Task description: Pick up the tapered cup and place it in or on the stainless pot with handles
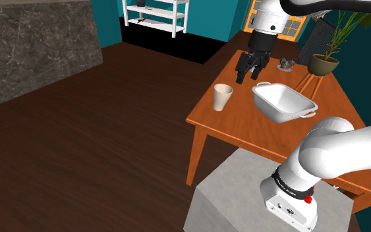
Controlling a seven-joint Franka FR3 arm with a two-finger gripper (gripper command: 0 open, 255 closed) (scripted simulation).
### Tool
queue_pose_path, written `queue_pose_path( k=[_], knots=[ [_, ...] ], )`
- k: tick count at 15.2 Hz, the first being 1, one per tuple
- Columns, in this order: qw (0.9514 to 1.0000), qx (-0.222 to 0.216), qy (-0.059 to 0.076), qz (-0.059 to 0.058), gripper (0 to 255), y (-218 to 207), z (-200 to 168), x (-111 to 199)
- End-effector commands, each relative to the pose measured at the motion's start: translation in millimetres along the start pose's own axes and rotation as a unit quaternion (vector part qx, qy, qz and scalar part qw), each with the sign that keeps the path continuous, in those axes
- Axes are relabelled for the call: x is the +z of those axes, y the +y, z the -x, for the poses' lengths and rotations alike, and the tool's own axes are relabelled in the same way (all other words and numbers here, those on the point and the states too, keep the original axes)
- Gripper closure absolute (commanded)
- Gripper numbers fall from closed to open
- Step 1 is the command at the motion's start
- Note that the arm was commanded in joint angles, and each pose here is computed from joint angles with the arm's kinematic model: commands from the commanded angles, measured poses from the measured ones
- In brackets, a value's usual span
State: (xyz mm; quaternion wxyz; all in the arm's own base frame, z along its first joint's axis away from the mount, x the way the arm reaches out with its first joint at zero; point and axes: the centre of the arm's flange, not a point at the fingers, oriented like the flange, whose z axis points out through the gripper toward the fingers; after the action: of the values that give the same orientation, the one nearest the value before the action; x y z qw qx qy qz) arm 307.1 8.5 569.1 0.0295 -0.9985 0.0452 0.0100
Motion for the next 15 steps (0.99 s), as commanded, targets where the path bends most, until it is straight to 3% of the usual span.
queue_pose_path(
  k=[1, 15],
  knots=[
    [1.0000, 0.000, 0.000, 0.000, 0, 0.0, 0.0, 0.0],
    [0.9992, -0.026, -0.017, -0.024, 0, 131.1, -118.5, 78.0]
  ],
)
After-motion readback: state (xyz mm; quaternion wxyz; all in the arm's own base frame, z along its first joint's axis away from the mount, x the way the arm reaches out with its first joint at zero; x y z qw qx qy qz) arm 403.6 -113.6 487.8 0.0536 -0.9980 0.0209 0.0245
